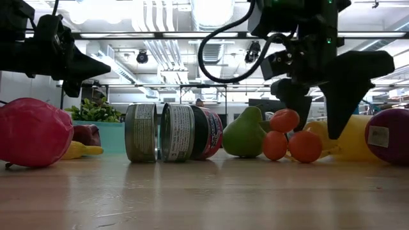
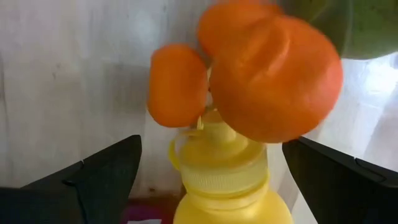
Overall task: Pick & Place Food Item
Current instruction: Put the yellow water bottle into the transparent bin
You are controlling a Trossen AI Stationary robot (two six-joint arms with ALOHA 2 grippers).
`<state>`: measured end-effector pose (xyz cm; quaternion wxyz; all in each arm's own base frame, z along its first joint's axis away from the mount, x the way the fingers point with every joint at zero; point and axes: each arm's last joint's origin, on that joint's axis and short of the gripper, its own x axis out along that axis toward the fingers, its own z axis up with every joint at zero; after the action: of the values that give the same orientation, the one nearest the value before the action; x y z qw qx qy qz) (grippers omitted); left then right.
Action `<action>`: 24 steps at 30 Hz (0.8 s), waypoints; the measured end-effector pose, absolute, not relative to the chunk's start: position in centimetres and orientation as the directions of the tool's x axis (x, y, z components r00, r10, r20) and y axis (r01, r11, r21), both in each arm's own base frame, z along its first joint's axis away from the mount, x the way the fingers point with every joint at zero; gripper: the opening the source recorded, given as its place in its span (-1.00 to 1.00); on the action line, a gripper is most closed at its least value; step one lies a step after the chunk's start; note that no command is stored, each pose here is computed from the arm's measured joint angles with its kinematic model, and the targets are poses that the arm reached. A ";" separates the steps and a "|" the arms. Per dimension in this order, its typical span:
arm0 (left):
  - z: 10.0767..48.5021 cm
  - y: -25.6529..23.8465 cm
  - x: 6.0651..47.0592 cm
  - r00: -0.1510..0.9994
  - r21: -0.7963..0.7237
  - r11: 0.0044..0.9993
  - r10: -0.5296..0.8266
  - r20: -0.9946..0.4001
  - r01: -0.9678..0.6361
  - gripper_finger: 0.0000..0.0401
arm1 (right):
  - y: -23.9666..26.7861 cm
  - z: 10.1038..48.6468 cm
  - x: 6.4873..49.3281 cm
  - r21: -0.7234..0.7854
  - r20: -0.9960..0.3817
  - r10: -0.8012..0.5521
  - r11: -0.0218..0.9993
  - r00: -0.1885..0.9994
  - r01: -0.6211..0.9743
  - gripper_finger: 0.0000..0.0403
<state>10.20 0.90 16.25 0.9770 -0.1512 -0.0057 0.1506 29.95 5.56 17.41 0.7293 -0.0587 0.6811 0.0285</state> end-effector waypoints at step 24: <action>16.2 0.9 10.2 0.955 -0.297 0.909 0.296 -0.034 -0.293 -0.99 | 5.5 16.3 29.4 -0.048 -0.997 -0.042 0.993 0.059 -0.111 0.92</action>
<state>10.20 0.90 16.25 0.9769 -0.1512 -0.0057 0.1507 29.40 5.47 16.35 0.7256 -0.0558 0.6854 0.0238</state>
